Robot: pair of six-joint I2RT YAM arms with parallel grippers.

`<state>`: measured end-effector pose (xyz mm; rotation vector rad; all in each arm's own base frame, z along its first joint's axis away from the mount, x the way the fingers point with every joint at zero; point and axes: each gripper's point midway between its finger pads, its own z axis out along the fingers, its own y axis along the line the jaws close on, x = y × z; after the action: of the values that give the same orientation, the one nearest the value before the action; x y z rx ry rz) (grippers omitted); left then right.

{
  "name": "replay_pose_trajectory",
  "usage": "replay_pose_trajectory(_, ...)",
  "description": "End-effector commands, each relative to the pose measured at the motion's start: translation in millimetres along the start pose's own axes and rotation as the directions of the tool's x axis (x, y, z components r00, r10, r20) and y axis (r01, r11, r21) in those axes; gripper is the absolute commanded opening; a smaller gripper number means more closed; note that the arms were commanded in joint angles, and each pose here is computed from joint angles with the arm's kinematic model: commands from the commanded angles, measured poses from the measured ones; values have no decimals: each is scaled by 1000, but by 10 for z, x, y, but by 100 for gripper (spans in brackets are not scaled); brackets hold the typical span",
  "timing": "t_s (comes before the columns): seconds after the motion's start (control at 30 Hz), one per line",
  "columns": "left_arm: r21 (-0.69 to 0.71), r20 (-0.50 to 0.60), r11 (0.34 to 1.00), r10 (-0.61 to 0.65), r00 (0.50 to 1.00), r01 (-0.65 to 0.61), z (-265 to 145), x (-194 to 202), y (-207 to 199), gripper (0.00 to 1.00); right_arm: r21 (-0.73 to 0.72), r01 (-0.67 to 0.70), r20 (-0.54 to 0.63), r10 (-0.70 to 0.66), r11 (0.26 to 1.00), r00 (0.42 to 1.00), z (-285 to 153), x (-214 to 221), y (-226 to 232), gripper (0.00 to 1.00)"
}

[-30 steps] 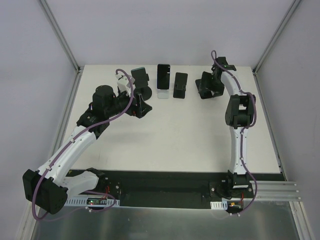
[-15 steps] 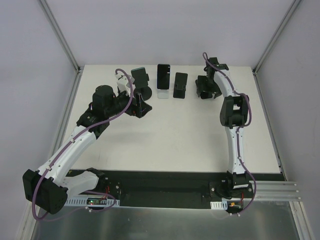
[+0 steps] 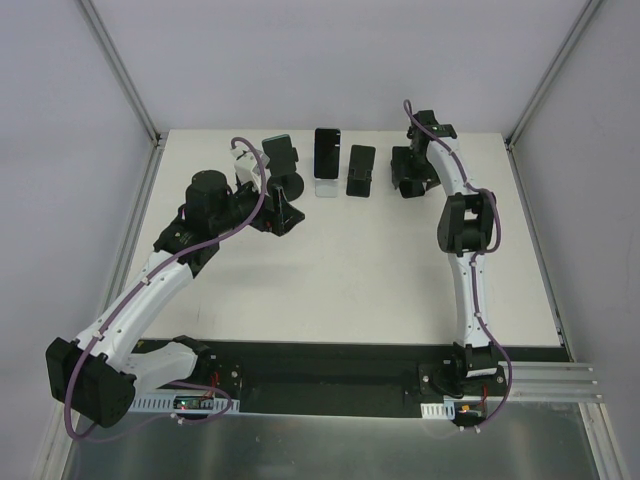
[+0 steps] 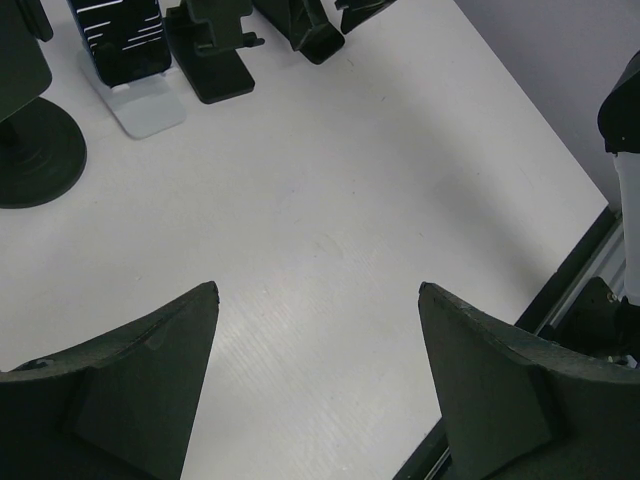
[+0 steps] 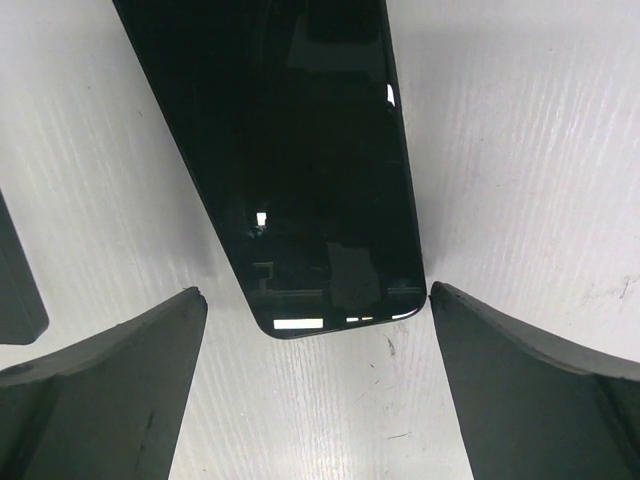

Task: Place the phone on the phone stand

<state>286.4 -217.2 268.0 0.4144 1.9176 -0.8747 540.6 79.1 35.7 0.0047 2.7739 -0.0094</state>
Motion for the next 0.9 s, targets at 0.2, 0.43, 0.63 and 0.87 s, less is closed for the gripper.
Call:
replay_pose_trajectory(0.2, 48, 40, 999, -3, 999, 1, -27, -172, -109, 79, -4, 61, 74, -60, 998, 995, -135, -218, 54, 97)
replay_pose_trajectory(0.43, 53, 36, 999, -8, 999, 6, -23, -162, -117, 79, -55, 13, 52, -10, 998, 999, -125, -173, 18, 96)
replay_pose_trajectory(0.63, 51, 30, 999, -9, 1000, 7, -2, -143, -100, 79, -212, -183, 41, 195, 960, 980, 26, -211, 24, 96)
replay_pose_trajectory(0.87, 51, 24, 999, -11, 1000, 10, 13, -129, -91, 79, -355, -315, 0, 337, 880, 941, 165, -310, 237, 96)
